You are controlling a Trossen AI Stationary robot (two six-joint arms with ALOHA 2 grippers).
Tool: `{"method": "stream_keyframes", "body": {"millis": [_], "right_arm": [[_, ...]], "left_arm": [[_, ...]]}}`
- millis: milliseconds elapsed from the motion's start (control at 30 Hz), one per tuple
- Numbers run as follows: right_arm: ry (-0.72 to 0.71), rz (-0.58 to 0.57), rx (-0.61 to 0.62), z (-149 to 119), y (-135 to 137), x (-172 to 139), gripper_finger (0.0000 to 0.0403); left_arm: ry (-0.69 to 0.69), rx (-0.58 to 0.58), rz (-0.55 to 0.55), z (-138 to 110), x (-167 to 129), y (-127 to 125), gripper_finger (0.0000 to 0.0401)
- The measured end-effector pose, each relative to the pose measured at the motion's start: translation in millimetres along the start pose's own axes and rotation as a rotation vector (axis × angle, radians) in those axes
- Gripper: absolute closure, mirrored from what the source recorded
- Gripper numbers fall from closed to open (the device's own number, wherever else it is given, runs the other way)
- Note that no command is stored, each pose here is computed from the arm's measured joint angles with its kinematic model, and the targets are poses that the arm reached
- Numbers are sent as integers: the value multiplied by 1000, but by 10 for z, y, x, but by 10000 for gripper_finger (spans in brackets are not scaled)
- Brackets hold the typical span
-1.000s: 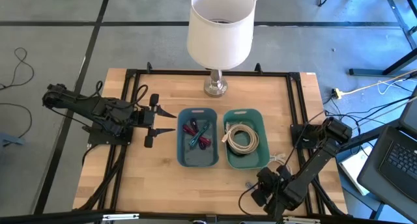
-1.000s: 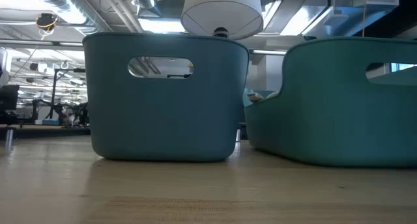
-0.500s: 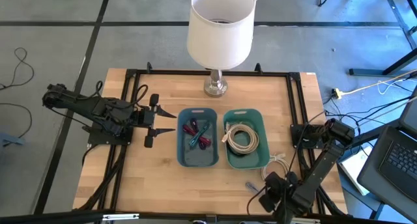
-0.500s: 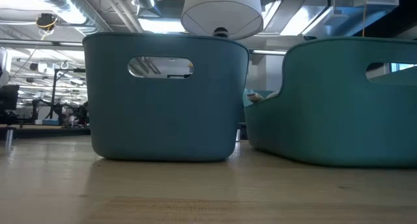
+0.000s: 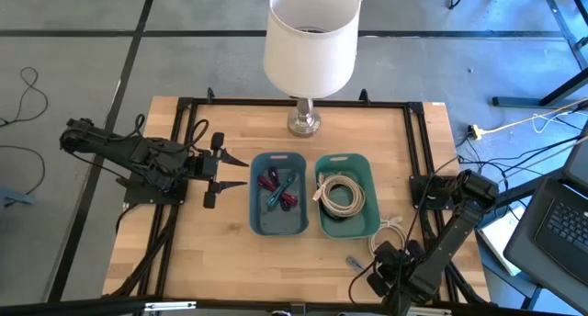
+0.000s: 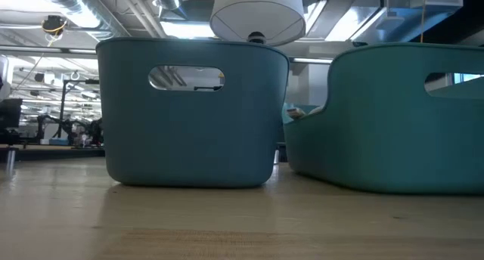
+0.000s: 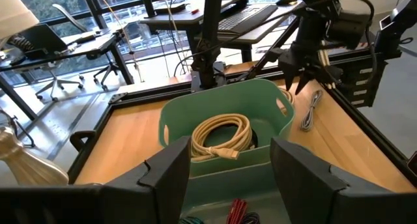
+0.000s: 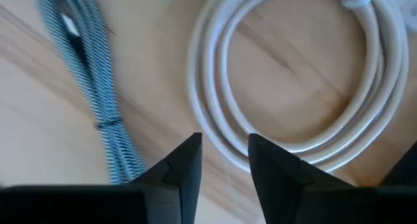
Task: Pick and place items into bin
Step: Put the white HDMI cable into the green bin
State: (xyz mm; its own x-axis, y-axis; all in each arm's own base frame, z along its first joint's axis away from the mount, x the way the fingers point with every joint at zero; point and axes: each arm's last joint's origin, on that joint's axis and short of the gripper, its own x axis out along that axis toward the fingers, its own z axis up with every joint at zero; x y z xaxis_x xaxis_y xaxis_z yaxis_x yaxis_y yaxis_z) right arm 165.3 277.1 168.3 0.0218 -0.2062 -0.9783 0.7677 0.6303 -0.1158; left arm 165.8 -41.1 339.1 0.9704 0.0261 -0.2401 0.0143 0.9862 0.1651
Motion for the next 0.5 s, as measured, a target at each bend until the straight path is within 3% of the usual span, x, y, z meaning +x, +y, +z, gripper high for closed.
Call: {"method": "stream_keyframes", "body": {"millis": [200,500], "right_arm": [[19,-74,-62,-52,42,172,276],[14,-82,-59,-60,59,213,276]], "left_arm": [[0,0,0,0,0,0,196],[0,0,0,0,1,0,196]]}}
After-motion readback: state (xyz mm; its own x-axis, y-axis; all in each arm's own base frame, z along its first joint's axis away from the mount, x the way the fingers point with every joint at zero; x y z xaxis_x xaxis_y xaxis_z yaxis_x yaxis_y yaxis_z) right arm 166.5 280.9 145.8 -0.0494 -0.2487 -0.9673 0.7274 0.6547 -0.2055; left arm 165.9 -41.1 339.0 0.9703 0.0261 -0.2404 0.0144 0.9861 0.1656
